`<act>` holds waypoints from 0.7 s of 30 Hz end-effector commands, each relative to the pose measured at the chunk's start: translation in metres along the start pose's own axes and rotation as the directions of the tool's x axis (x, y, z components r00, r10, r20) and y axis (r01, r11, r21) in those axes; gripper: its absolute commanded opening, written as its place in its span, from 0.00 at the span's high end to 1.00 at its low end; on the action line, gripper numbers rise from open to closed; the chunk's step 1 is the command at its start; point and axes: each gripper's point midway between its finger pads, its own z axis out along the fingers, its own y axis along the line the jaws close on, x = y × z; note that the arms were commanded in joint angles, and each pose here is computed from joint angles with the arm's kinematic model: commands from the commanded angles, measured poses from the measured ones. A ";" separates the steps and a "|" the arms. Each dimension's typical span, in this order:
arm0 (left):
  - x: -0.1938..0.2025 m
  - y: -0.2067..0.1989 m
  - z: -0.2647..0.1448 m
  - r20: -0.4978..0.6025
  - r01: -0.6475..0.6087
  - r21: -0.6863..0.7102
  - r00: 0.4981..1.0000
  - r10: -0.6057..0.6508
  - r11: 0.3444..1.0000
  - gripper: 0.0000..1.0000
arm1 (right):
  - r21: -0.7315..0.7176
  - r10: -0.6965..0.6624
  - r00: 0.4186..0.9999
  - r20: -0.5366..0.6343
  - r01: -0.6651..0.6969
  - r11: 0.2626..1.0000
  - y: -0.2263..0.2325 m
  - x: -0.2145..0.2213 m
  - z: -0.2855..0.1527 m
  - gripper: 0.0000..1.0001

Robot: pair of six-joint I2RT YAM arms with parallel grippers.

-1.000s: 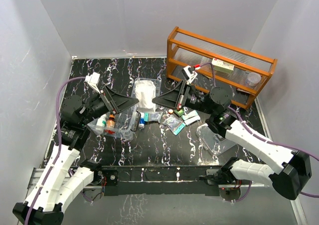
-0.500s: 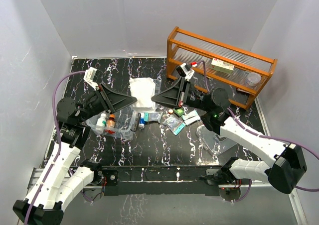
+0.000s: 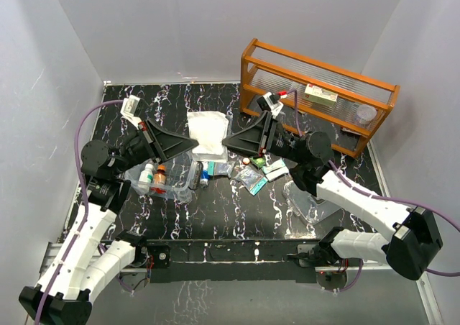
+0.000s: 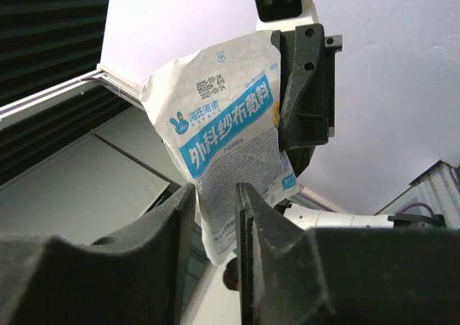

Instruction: Organize the medicine kit

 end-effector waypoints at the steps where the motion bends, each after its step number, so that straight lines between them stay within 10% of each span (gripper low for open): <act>1: -0.004 -0.019 -0.002 -0.003 -0.123 0.014 0.992 0.123 0.992 1.00 | -0.031 -0.047 0.999 0.025 0.047 0.998 0.008 0.000 -0.005 0.60; 9: -0.007 0.032 -0.021 -0.082 -0.229 -0.352 0.973 0.214 0.908 1.00 | 0.266 -0.208 0.970 0.126 0.169 0.949 -0.034 -0.016 -0.027 0.33; 15: -0.011 0.107 -0.077 -0.232 -0.297 -0.747 0.955 0.186 0.595 1.00 | 0.522 -0.357 0.924 0.139 0.238 0.819 -0.068 -0.031 -0.059 0.33; 21: -0.023 0.145 -0.124 -0.402 -0.435 -0.846 0.900 0.168 0.309 1.00 | 0.585 -0.357 0.925 0.133 0.217 0.781 -0.086 -0.027 -0.075 0.33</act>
